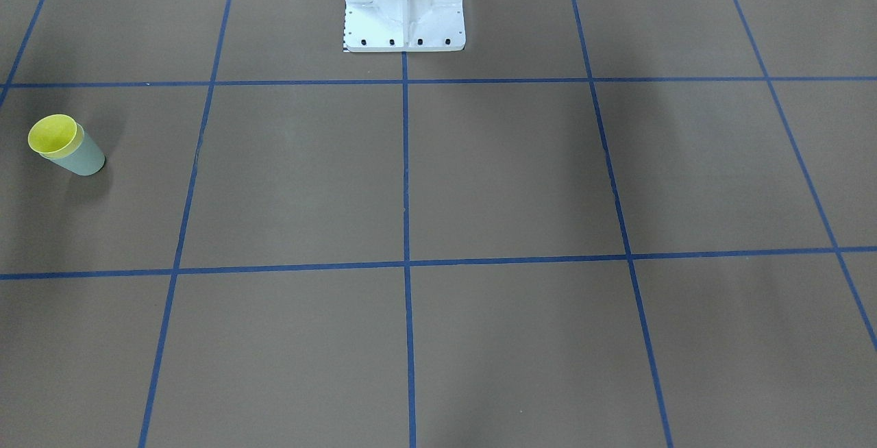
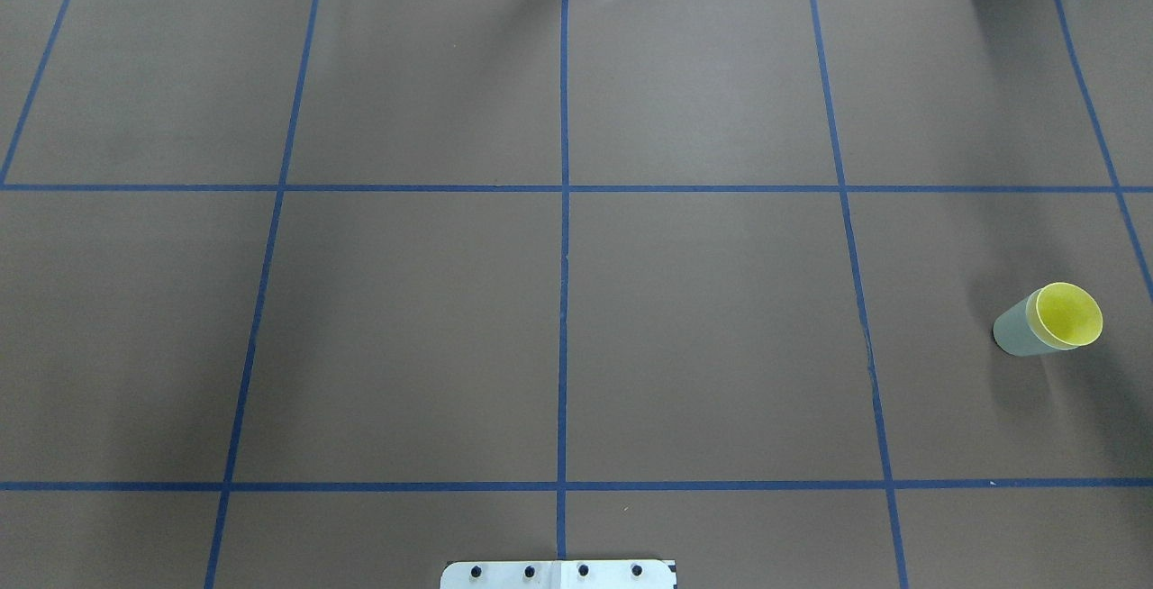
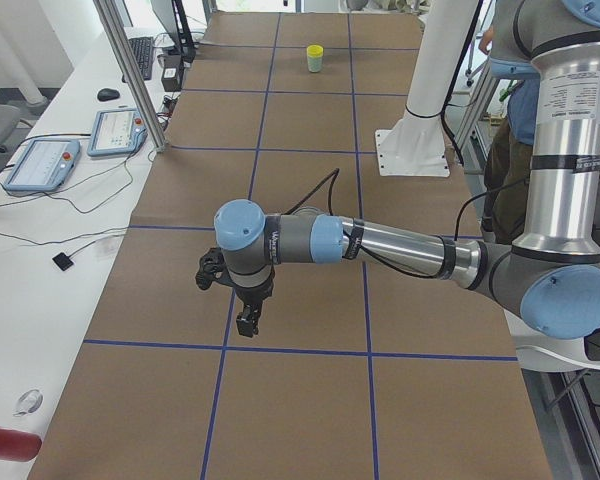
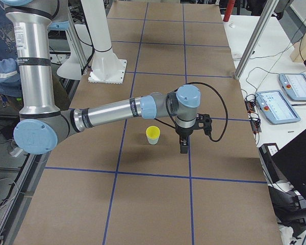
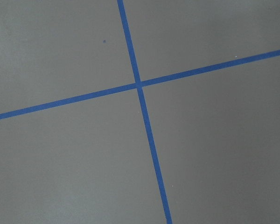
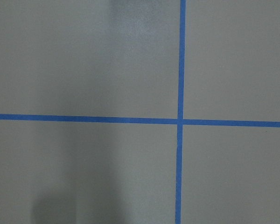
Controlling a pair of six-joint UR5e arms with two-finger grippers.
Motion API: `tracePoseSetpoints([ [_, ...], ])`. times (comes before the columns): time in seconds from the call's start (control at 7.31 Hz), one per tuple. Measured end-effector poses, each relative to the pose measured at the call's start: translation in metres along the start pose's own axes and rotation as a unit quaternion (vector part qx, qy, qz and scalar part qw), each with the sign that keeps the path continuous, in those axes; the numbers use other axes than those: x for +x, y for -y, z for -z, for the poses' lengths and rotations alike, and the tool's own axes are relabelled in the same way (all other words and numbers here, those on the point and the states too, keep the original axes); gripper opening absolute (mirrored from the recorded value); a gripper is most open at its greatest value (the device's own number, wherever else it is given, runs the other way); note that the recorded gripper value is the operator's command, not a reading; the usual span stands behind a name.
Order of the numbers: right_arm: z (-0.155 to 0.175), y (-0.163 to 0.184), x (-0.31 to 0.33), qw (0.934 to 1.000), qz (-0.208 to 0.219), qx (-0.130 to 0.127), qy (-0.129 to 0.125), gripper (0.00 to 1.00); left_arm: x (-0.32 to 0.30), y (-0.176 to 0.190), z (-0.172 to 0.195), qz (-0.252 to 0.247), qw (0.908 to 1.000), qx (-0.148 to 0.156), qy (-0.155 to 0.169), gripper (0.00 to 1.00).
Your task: Transfer and stack yellow cup on green cup
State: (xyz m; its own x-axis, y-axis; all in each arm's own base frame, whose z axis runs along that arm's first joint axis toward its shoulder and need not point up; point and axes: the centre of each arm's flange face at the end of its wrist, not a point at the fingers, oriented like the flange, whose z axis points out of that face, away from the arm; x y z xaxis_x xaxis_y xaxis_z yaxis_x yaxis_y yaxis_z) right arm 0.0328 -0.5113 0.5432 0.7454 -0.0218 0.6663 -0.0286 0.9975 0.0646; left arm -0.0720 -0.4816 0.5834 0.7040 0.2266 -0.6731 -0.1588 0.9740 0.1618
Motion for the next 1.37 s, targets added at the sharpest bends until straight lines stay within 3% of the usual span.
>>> tracePoseSetpoints([
  [1.37,-0.0017,0.0010,-0.0013,1.0000,0.002,-0.001,-0.001,1.00,0.0071,0.0008,0.0072,-0.007,1.0000,0.007,0.001,1.00],
])
